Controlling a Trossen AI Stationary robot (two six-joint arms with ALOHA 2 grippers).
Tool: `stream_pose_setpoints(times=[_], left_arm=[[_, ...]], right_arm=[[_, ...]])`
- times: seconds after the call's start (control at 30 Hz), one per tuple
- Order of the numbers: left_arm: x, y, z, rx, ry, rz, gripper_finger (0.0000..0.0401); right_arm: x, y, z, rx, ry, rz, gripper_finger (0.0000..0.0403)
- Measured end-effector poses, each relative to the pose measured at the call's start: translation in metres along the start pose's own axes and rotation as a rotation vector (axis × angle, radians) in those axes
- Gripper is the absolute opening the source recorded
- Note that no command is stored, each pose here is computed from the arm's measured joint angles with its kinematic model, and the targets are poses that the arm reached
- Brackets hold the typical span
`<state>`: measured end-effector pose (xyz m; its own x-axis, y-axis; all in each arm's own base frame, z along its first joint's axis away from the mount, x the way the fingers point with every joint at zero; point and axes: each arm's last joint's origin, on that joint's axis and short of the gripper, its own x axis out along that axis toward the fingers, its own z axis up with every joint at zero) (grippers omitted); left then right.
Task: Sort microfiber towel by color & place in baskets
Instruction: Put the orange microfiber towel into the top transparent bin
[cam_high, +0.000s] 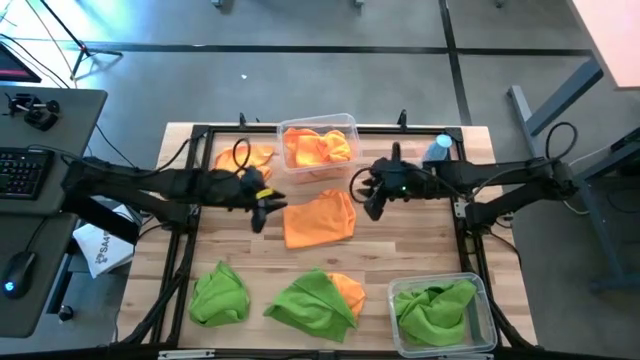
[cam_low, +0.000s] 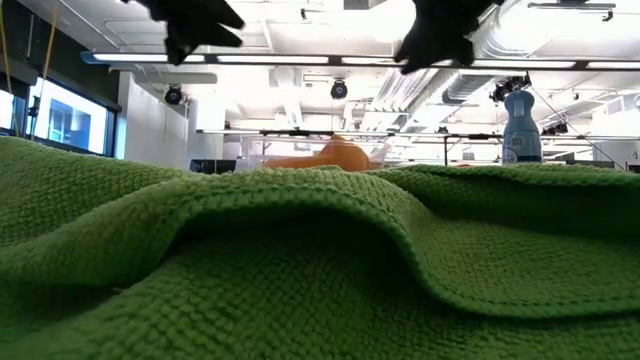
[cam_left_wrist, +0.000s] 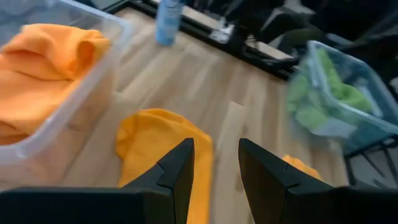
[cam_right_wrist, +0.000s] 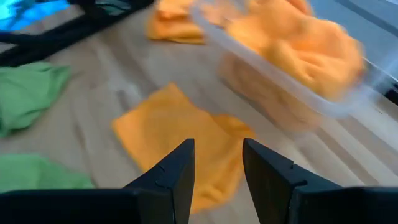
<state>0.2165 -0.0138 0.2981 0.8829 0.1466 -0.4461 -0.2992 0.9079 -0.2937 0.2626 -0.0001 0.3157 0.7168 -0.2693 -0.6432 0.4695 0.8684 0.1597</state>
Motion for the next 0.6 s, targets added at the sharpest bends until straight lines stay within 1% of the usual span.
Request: stream_pose_setpoints(times=[0.1,0.23,0.4,0.6], left_arm=[[-0.013,-0.003,-0.010,0.013,-0.002,-0.045,0.0113],[-0.030,-0.003,-0.019,0.020,-0.014,-0.100,0.0113],[-0.049,0.003,-0.031,0.037,-0.024,-0.152,0.0113],[-0.061,0.015,-0.045,0.030,-0.047,-0.170,0.0113]], right_arm=[[0.013,0.015,0.000,-0.034,-0.028,0.050,0.0129],[0.040,0.033,-0.006,-0.058,-0.022,0.074,0.0129],[0.079,0.048,-0.012,-0.065,0.069,0.038,0.0129],[0.127,0.059,-0.020,-0.103,0.201,-0.041,0.0136]])
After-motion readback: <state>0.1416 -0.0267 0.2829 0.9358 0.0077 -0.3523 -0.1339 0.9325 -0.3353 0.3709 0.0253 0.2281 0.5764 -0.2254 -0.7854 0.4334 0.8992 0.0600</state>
